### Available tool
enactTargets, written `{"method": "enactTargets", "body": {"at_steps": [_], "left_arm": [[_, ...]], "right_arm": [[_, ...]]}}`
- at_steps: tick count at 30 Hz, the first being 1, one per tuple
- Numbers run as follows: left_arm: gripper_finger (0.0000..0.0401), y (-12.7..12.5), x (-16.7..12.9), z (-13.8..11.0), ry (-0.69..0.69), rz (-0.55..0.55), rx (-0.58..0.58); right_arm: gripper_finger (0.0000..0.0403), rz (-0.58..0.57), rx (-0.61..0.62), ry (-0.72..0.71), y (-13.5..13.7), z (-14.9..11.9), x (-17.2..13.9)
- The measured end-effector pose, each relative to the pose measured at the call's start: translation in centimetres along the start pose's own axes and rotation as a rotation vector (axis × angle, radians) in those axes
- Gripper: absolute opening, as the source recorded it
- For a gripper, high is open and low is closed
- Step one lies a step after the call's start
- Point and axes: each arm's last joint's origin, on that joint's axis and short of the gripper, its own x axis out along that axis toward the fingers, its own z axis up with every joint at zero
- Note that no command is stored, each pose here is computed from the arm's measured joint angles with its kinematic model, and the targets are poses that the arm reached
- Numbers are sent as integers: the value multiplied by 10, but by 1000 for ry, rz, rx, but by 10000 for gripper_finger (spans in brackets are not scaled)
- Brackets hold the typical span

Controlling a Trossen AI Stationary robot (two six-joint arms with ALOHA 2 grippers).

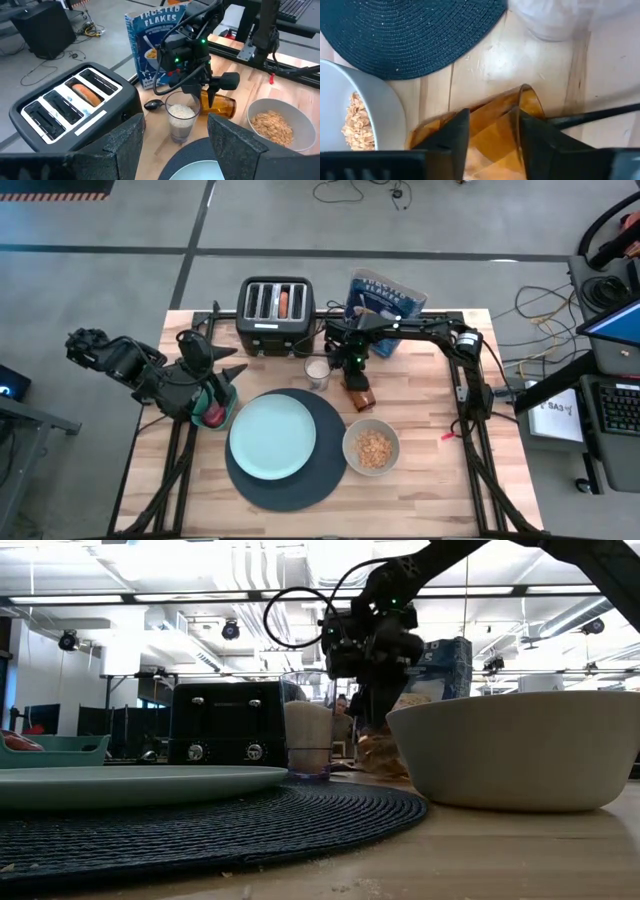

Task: Arrange a breakfast setting
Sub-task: Adjust the orange glass on the table

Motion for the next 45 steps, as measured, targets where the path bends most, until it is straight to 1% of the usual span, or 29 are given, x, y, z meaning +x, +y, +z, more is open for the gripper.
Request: {"method": "enactTargets", "body": {"at_steps": [6,9,14,22,24,26,31,36,39,42,45], "left_arm": [[201,0,0,0,0,0,-2],[201,0,0,0,0,0,-5],[201,0,0,0,0,0,-18],[201,0,0,0,-6,8,-27],[201,0,0,0,-14,17,-33],[201,0,0,0,-16,18,-34],[201,0,0,1,-18,17,-39],[201,0,0,1,-20,16,-64],[201,0,0,1,-20,16,-86],[201,0,0,1,-20,16,-99],[201,0,0,1,-34,30,-101]], "right_arm": [[49,30,-2,-5,2,0,-2],[32,23,-18,-18,4,4,-8],[27,-26,-46,-47,5,12,-18],[23,-127,-68,-81,8,15,-30],[22,-169,-76,-98,8,16,-34],[21,-194,-71,-103,8,17,-35],[20,-190,-51,-107,7,16,-35],[20,-253,-34,-142,7,17,-38],[20,-281,-7,-188,12,10,-42],[14,-358,14,-238,23,-5,-49],[12,-394,34,-352,39,-22,-58]]}}
